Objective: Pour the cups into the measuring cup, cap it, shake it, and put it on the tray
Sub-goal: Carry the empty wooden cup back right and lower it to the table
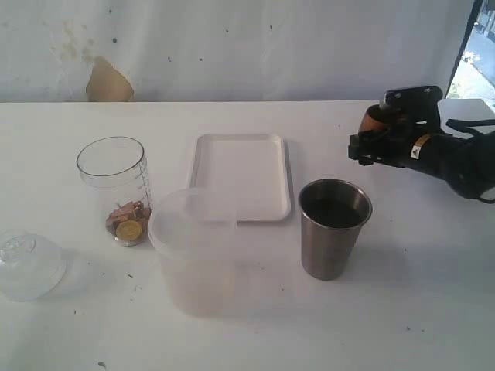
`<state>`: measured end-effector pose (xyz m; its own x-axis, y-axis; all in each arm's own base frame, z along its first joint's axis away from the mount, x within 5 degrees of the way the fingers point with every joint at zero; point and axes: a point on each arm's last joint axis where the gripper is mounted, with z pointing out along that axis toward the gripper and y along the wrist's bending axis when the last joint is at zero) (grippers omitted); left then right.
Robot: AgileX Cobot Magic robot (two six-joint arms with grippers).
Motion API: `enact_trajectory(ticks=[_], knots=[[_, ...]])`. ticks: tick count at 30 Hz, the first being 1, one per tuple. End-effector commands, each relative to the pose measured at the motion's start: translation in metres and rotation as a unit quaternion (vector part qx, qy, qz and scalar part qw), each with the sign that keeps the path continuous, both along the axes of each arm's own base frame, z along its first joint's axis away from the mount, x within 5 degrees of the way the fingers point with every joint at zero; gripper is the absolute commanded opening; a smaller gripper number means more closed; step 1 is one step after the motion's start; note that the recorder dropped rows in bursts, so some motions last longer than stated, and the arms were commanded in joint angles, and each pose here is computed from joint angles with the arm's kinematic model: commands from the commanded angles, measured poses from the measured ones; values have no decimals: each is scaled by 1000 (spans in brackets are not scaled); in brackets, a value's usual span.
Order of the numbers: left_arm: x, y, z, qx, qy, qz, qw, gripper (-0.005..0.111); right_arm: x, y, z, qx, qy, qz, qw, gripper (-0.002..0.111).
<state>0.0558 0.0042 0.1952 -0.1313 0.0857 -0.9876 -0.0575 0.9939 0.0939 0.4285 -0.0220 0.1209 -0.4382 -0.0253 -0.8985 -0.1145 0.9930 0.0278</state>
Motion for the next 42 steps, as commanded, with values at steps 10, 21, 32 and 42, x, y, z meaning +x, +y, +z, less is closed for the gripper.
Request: enact_trajectory(ticks=[10,21,32,42], knots=[[0,0,0,-3,-6,-2,1000,1,15,-6,-27,-53,17,21,998,0],[0,0,0,-3,-6,-2,1000,1,17,-3,-33,-41,-11,32,999,7],[0,0,0,-3,-6,-2,1000,1,15,-4,-38,-34,22,17,999,96],[0,0,0,-3,-6,-2,1000,1,14,-5,-33,-33,33,11,999,99]])
